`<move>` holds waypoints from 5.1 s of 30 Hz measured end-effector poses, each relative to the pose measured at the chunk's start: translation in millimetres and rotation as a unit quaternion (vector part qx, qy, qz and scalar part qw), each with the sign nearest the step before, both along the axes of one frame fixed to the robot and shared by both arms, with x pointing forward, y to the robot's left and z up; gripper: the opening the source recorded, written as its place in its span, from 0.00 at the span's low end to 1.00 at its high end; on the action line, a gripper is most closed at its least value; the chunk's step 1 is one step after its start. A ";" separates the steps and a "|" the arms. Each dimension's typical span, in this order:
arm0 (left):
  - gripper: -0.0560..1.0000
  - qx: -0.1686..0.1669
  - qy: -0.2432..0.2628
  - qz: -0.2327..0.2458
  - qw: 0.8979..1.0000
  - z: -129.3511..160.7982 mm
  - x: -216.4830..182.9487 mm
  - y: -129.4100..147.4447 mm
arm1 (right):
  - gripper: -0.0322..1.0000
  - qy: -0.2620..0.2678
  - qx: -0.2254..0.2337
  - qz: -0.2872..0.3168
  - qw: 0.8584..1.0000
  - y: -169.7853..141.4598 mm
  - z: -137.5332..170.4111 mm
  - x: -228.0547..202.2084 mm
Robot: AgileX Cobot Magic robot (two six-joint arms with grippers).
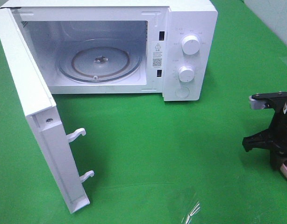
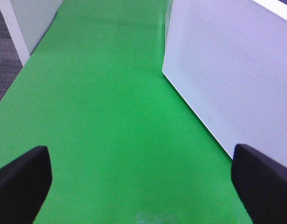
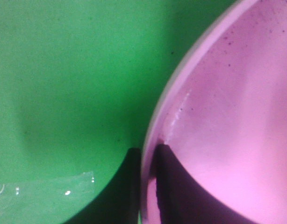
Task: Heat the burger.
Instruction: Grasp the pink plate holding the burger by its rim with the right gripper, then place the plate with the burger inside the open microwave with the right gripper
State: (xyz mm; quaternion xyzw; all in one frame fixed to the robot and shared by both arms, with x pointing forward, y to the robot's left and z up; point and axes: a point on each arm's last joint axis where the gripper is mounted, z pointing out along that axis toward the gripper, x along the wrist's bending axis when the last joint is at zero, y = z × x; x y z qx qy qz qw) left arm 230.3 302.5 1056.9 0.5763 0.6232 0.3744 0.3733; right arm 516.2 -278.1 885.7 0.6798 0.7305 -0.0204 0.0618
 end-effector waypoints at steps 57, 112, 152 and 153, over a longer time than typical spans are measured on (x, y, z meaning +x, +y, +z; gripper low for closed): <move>0.96 0.000 0.000 0.000 1.000 0.0 0.0 0.0 | 0.06 -0.035 -0.102 0.172 0.979 73.9 62.8 -56.1; 0.96 0.000 0.000 0.000 1.000 0.0 0.0 0.0 | 0.06 -0.090 -0.088 0.379 0.917 107.7 89.5 -166.5; 0.96 0.000 0.000 0.000 1.000 0.0 0.0 0.0 | 0.06 -0.133 -0.141 0.499 0.844 111.7 94.6 -157.6; 0.96 0.000 0.000 0.000 1.000 0.0 0.0 0.0 | 0.06 -0.133 -0.141 0.499 0.844 111.7 94.6 -157.6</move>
